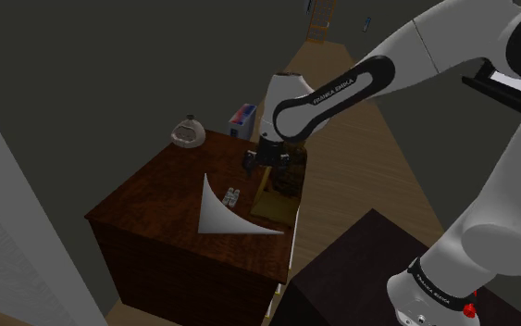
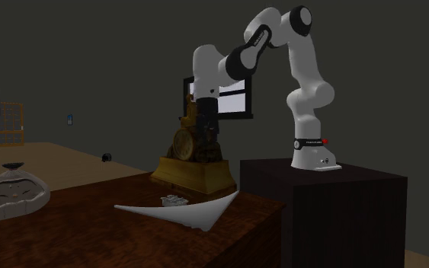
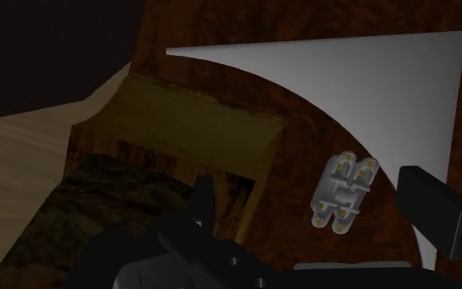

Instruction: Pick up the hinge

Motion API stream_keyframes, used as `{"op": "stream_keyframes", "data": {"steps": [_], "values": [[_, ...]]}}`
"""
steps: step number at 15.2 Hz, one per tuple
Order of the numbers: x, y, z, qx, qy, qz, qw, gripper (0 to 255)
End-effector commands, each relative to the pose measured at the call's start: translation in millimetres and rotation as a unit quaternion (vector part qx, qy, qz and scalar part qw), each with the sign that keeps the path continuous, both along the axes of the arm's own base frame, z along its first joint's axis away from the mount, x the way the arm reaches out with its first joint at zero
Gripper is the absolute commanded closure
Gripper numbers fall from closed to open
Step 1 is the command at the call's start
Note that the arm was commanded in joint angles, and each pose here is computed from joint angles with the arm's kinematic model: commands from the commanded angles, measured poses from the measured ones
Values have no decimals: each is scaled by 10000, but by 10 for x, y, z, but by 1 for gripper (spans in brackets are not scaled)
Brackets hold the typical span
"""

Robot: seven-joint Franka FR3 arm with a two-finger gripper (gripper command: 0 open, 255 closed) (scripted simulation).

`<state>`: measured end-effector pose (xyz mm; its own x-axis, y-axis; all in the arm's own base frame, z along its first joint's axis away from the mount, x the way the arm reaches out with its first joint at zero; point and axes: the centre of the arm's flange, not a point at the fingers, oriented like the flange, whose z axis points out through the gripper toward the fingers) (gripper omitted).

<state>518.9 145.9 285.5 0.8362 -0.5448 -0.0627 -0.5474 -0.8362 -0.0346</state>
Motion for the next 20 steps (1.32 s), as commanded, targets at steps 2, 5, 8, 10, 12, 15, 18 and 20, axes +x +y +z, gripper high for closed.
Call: {"op": "stream_keyframes", "data": {"steps": [2,5,8,10,12,15,18,20], "values": [[258,53,-281,-37,3,-238,9997,0],[514,116,-575,-72,8,-466,9989,0],[772,166,-871,-106,13,-694,9975,0],[945,192,-1068,-129,16,-846,9963,0],[1118,211,-1265,-152,20,-997,9949,0],[1236,221,-1452,-168,22,-1100,9938,0],[1236,221,-1611,-168,22,-1100,9938,0],[1236,221,-1716,-168,22,-1100,9938,0]]}}
